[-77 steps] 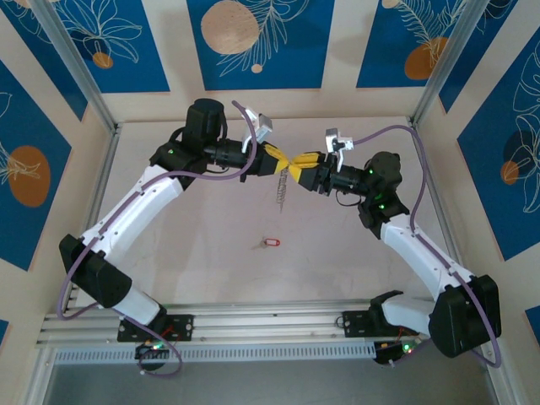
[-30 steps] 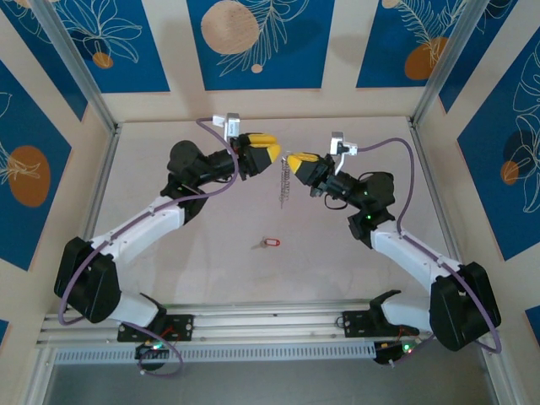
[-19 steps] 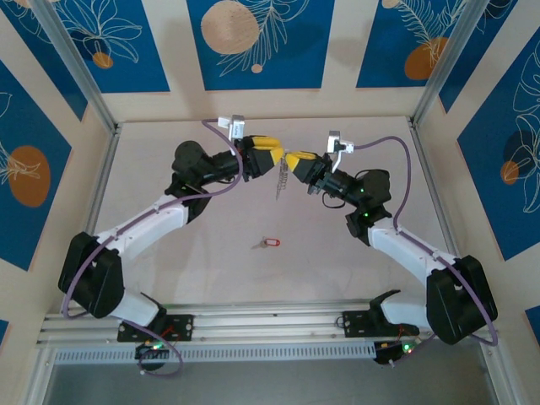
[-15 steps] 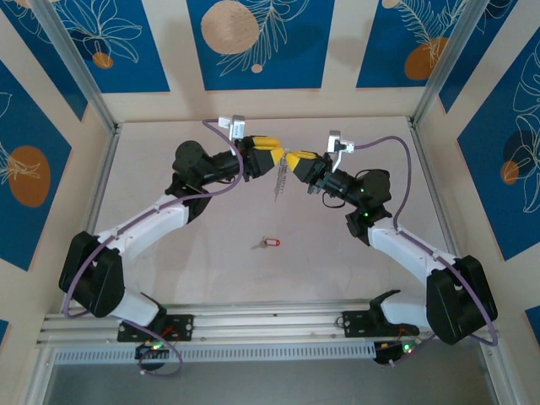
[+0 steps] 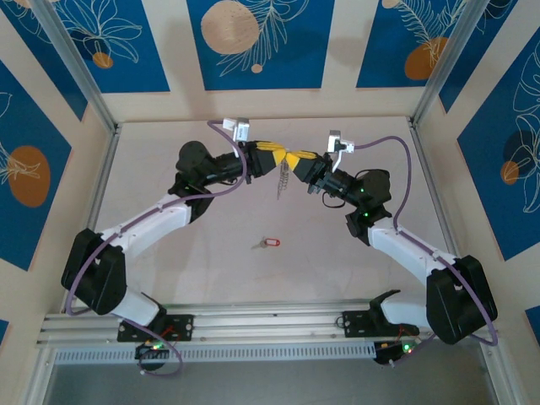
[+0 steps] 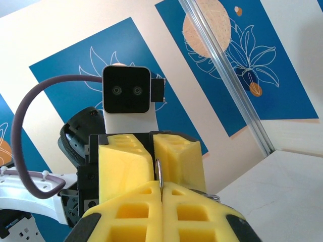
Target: Put the keys on the keyring
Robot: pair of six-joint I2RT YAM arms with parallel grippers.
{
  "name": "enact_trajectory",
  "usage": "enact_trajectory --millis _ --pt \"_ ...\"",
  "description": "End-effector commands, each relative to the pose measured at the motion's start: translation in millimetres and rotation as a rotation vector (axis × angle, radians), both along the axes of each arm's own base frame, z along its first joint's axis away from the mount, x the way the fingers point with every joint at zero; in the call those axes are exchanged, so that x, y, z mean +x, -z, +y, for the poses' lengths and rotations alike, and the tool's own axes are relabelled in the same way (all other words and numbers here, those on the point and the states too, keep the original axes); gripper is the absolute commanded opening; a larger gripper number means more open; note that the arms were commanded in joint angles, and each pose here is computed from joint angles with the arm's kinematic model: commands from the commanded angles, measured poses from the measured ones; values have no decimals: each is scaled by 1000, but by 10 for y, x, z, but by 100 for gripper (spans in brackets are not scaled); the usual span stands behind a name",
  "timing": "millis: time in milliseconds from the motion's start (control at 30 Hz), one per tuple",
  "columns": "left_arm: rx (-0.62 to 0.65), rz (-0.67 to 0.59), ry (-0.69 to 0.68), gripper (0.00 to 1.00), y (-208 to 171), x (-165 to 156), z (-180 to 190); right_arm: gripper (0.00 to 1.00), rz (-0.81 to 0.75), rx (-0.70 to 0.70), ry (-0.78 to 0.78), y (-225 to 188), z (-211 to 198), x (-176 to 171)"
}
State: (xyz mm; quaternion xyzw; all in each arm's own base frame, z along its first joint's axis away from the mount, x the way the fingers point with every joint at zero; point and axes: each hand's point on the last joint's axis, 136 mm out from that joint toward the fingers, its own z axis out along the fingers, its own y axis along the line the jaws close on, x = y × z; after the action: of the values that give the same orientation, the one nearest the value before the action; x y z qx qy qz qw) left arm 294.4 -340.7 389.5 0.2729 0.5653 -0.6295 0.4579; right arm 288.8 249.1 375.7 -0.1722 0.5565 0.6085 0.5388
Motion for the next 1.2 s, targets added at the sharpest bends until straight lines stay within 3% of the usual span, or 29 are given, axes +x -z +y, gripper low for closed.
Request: enact_trajectory --millis 0,100,167,267,467,633,1167 --pt "-36 -65 26 7 -182 -74 -21 0 -64 43 11 -238 -20 -28" --pt "-37 -74 30 0 -212 -80 -29 1 -65 21 -8 -223 -1 -50" --pt "-18 -84 35 0 -218 -95 -35 23 -51 -19 -5 -187 -20 -35" --pt "61 -120 38 0 -206 -138 -36 34 -40 -67 27 -130 -169 -22" --pt "294 -237 78 0 -123 -299 -4 37 -43 -156 67 -88 -477 -89" --pt "403 -274 154 0 -81 -405 12 43 -80 -210 -12 -134 -441 -226" --pt "457 -303 210 0 -127 -484 5 46 -129 -201 -142 -208 -99 -319"
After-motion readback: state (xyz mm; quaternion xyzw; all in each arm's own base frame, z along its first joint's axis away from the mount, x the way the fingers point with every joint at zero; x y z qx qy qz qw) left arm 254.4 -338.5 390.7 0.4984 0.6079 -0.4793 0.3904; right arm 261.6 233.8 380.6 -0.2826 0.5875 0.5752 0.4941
